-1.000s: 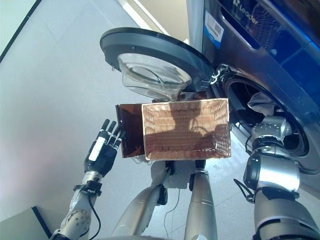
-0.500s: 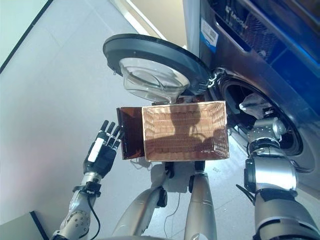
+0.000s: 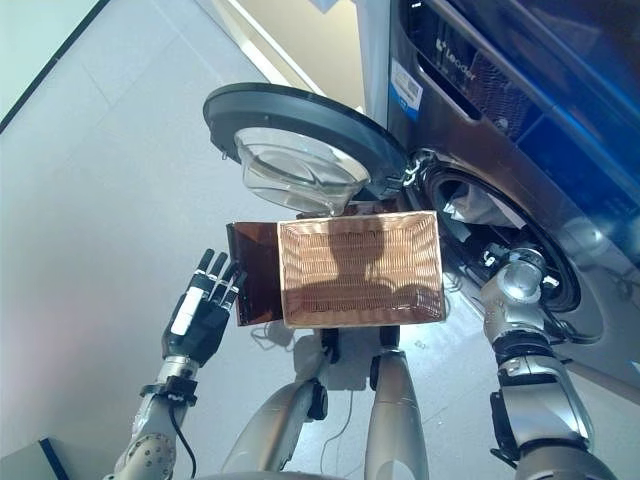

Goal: Pick up the clothes and place them into the washing machine

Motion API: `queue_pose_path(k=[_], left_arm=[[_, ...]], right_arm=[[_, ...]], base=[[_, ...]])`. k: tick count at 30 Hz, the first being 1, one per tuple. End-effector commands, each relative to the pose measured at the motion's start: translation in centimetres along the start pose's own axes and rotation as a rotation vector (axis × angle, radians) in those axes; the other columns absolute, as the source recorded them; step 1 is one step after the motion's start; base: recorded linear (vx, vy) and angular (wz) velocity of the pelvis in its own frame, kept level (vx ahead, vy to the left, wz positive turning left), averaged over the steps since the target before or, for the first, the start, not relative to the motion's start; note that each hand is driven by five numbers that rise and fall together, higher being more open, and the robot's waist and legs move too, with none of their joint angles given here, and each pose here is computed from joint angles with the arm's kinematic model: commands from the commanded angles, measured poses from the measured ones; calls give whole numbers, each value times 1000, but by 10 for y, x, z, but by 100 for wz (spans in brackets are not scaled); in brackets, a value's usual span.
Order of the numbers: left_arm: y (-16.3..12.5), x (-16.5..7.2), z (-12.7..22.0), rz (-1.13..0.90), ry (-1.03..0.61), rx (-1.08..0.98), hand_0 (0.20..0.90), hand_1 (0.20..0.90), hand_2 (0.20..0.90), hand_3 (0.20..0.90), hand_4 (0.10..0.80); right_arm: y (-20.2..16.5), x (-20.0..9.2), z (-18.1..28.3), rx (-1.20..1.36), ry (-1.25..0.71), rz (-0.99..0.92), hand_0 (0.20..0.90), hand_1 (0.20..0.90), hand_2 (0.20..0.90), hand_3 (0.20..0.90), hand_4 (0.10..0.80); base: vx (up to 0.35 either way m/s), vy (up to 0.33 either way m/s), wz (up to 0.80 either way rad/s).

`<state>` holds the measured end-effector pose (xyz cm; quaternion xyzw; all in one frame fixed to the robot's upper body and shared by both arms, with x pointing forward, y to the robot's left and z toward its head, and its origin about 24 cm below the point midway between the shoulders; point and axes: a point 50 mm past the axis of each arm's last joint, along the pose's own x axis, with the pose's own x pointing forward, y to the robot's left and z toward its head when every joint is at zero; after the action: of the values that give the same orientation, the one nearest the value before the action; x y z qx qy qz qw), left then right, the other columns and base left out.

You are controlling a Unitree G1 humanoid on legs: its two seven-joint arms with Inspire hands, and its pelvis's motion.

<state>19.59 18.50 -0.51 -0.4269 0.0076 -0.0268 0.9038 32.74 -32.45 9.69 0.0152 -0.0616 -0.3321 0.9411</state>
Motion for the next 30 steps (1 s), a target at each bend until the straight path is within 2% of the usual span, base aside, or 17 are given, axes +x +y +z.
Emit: queue_pose_path(k=[1, 19, 25, 30], left_arm=[[-4, -7, 24, -52, -151, 52, 900, 900, 900, 900, 800], [-5, -4, 27, -33, -209, 45, 900, 900, 900, 900, 800], [-4, -3, 26, -31, -216, 67, 900, 900, 900, 900, 800], [-2, -3, 26, -25, -217, 98, 900, 900, 900, 900, 800]], right_arm=[[12, 0, 24, -7, -158, 48, 900, 900, 900, 900, 800], [27, -33, -13, -96, -104, 143, 900, 900, 900, 900, 800], [19, -53, -41, -437, -107, 232, 900, 900, 900, 900, 800], [10, -65, -59, -513, -55, 263, 900, 900, 900, 900, 800]], base=[[0, 0, 0], [-1, 0, 0], [0, 0, 0], [14, -1, -2]])
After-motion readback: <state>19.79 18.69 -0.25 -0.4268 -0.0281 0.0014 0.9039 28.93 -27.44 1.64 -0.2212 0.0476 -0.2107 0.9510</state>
